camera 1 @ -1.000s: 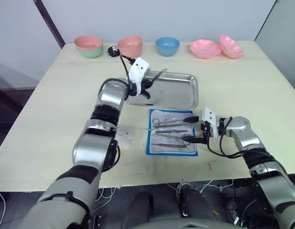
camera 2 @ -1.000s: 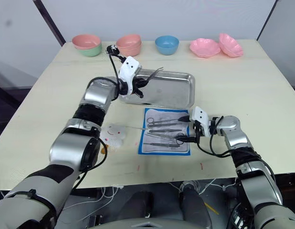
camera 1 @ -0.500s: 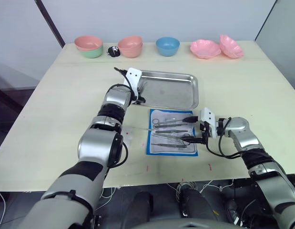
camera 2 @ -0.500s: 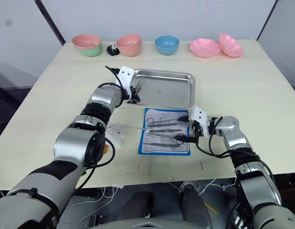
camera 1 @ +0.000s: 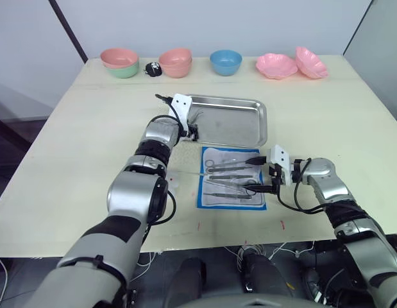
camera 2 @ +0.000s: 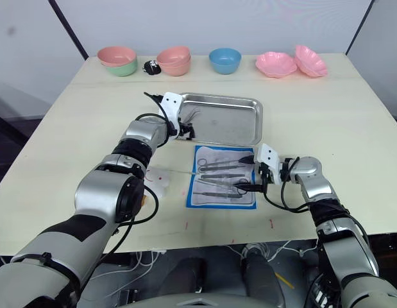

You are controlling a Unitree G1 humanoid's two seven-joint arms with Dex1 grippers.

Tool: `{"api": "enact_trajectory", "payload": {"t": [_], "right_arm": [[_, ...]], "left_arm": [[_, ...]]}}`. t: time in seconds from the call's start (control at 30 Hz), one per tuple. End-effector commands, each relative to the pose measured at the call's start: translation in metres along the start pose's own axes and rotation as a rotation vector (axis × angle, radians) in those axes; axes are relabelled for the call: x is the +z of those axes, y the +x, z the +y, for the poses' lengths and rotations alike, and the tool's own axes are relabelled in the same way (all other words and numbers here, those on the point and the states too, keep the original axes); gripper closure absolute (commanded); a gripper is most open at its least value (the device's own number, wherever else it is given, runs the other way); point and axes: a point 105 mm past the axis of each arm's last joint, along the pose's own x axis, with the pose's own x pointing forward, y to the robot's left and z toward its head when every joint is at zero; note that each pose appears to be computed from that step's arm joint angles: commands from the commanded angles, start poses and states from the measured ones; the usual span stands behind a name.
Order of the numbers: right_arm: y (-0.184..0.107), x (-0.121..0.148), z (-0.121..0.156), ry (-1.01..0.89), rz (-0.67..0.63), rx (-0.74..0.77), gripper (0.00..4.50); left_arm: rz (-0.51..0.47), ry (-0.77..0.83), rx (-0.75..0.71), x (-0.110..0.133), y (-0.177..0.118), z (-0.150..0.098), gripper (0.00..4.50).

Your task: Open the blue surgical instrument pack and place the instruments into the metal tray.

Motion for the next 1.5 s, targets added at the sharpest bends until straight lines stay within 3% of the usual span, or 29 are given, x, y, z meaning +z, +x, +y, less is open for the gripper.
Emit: {"api": "enact_trajectory", "payload": {"t": [0.03,0.2,0.27,0.6,0.7,0.8,0.93,1.03,1.27,1.5], "right_arm": [[0.006,-0.055,0.025,0.109,0.191,0.042,0.0],[0.006,-0.055,0.025,0.11,0.189,0.037,0.0],[0.007,-0.055,0.026,0.112,0.186,0.035,0.0],[0.006,-0.055,0.025,0.115,0.182,0.027,0.0],[0.007,-0.054,0.026,0.114,0.181,0.025,0.0],[0.007,-0.054,0.026,0.113,0.18,0.026,0.0],[0.006,-0.054,0.026,0.113,0.181,0.025,0.0],[0.005,-0.055,0.026,0.114,0.183,0.023,0.0],[0.005,-0.055,0.027,0.115,0.181,0.019,0.0],[0.005,-0.055,0.028,0.114,0.183,0.014,0.0]], "left_arm": [[-0.111,0.046,0.014,0.043,-0.013,0.006,0.04],[-0.185,0.091,-0.033,0.063,-0.025,0.004,0.04],[-0.281,0.148,-0.092,0.076,-0.032,0.0,0.04],[-0.515,0.328,-0.679,0.071,-0.074,-0.044,0.04],[-0.43,0.546,-0.779,0.039,-0.076,-0.046,0.04],[-0.433,0.659,-0.882,0.021,-0.083,-0.05,0.04],[-0.4,0.732,-0.989,0.001,-0.088,-0.049,0.04],[-0.32,0.815,-0.995,-0.016,-0.084,-0.042,0.04],[-0.288,0.825,-0.967,-0.024,-0.071,-0.044,0.04],[-0.322,0.81,-1.059,-0.018,-0.087,-0.037,0.04]]}}
